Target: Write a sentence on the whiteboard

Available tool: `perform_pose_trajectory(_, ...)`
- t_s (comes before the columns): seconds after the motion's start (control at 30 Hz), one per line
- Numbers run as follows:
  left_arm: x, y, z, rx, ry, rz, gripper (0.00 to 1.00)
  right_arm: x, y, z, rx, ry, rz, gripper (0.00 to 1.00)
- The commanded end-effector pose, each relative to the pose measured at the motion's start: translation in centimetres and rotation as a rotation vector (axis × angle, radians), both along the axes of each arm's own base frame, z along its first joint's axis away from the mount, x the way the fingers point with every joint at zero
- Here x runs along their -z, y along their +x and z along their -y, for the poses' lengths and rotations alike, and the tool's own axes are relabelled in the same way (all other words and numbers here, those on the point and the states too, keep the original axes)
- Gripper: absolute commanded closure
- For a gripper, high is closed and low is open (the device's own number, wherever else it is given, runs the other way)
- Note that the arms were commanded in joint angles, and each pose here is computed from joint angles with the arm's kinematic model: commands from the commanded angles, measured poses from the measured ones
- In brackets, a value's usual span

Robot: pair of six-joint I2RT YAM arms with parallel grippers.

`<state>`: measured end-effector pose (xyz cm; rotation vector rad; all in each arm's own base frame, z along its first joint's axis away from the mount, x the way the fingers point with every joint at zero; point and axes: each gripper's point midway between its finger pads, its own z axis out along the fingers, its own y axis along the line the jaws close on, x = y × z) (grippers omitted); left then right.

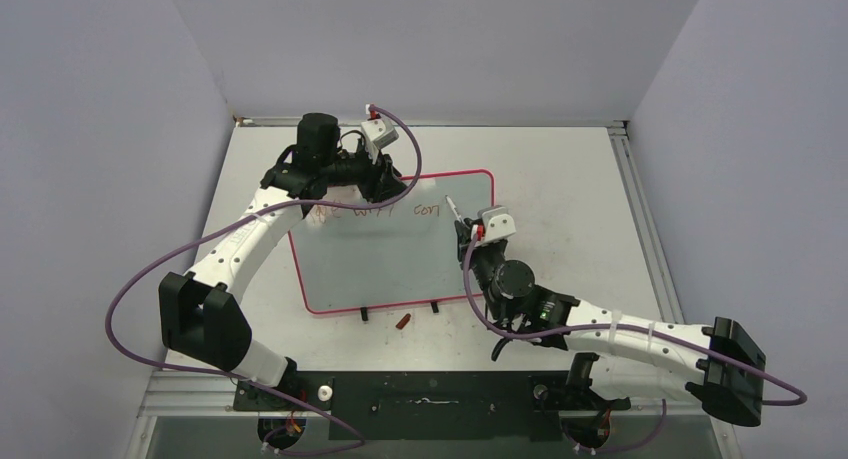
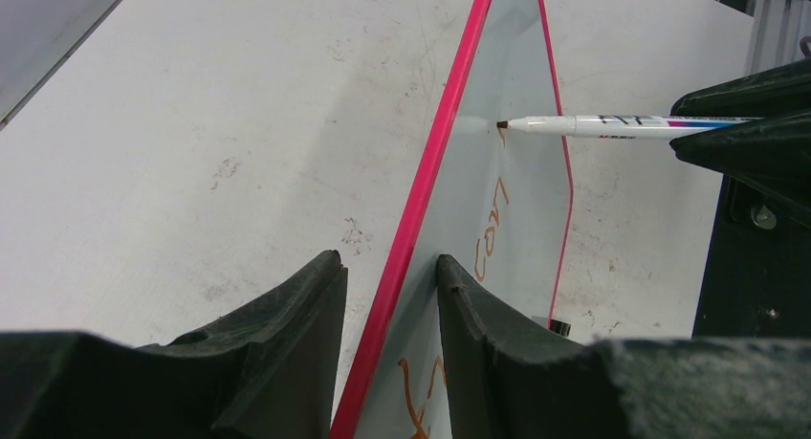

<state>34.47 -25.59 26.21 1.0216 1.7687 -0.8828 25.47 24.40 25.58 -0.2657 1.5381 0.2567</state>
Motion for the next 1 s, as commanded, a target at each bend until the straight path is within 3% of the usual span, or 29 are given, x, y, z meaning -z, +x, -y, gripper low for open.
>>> perform_pose_trajectory(0.0,1.6,-2.8,0.6,0.067,0.002,-0.127,1.00,-2.4,1.2,-0.3,0.004,0.048,0.042,0.95)
perform_pose_trajectory(0.97,1.5,-2.8,0.5,0.061,0.007,-0.120,1.00,4.3,-1.8,0.0,-0.053,-0.027,-0.139,0.95)
